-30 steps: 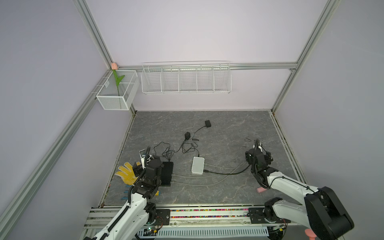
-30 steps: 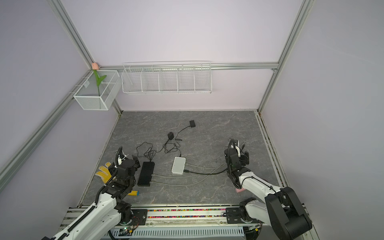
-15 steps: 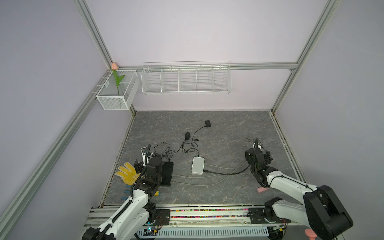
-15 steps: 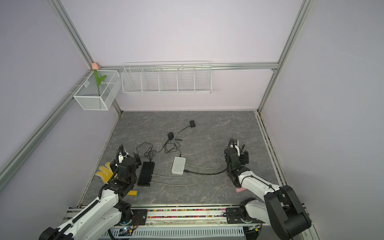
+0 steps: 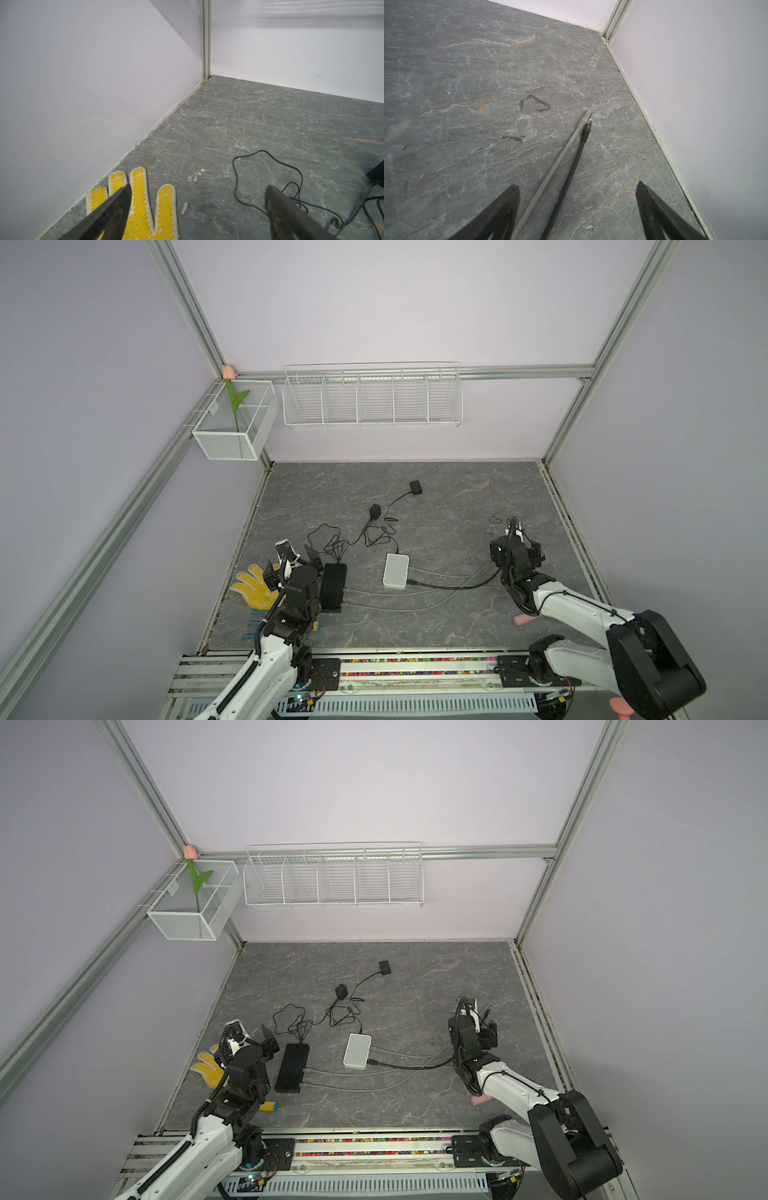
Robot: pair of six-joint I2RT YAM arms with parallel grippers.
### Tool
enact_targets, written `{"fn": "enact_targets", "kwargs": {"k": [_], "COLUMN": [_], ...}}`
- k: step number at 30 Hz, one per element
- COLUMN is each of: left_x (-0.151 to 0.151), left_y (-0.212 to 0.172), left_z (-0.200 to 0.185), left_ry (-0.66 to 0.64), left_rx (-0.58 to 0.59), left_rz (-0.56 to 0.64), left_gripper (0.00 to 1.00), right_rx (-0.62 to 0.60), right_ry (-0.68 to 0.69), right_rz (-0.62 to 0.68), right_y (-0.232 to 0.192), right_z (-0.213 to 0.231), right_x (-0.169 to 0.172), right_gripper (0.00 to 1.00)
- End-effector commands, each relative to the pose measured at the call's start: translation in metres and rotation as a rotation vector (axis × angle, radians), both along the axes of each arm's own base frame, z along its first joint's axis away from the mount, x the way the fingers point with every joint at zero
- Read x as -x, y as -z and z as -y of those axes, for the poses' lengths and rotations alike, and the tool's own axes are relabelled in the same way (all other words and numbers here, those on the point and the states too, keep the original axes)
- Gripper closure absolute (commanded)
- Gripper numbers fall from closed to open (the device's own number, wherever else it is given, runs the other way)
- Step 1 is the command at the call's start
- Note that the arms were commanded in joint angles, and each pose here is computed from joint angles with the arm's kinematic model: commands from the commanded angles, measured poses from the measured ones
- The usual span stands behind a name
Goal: Insert the plug into the switch port
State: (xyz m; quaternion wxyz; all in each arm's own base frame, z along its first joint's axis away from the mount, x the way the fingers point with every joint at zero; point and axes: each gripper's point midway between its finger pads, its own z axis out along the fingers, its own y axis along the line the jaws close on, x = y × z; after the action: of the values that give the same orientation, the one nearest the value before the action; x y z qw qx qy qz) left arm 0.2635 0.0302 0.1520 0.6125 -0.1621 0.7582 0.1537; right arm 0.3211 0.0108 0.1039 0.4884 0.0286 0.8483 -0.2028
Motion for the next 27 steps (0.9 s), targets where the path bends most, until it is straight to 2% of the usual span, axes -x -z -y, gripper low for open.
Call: {"fn": "enact_targets", "kwargs": {"k": [1,6,14,27], "left_x": [0.002,0.002,-0.008,-0.020], "left_y": [-0.007,-0.011,-0.013,-0.007], "left_z": [-0.005,-0.008,-0.011,-0.018], "left_ry": [-0.023,-0.043,-0.078,-0.109], "left_rx": [0.002,0.007,-0.005,0.001], "left_rz": [0.053,0.135,0.112,0.089], "left_gripper": [0.01,0.01,0.01,0.01], "right_rx": [-0.015,-0.018,-0.060,-0.129], "right_ry": [0.010,0.008,0.029,0.099], "right_rz": [0.050,0.071,0.139,0.335], "right_y": [-0.011,-0.013,-0.020,-0.034], "right_z": [0.001,0.001,0.009,0.028], "right_x": [-0.005,-0.007,-0.006,0.004], "right_gripper": [0.09,0.09,0.09,0.08]}}
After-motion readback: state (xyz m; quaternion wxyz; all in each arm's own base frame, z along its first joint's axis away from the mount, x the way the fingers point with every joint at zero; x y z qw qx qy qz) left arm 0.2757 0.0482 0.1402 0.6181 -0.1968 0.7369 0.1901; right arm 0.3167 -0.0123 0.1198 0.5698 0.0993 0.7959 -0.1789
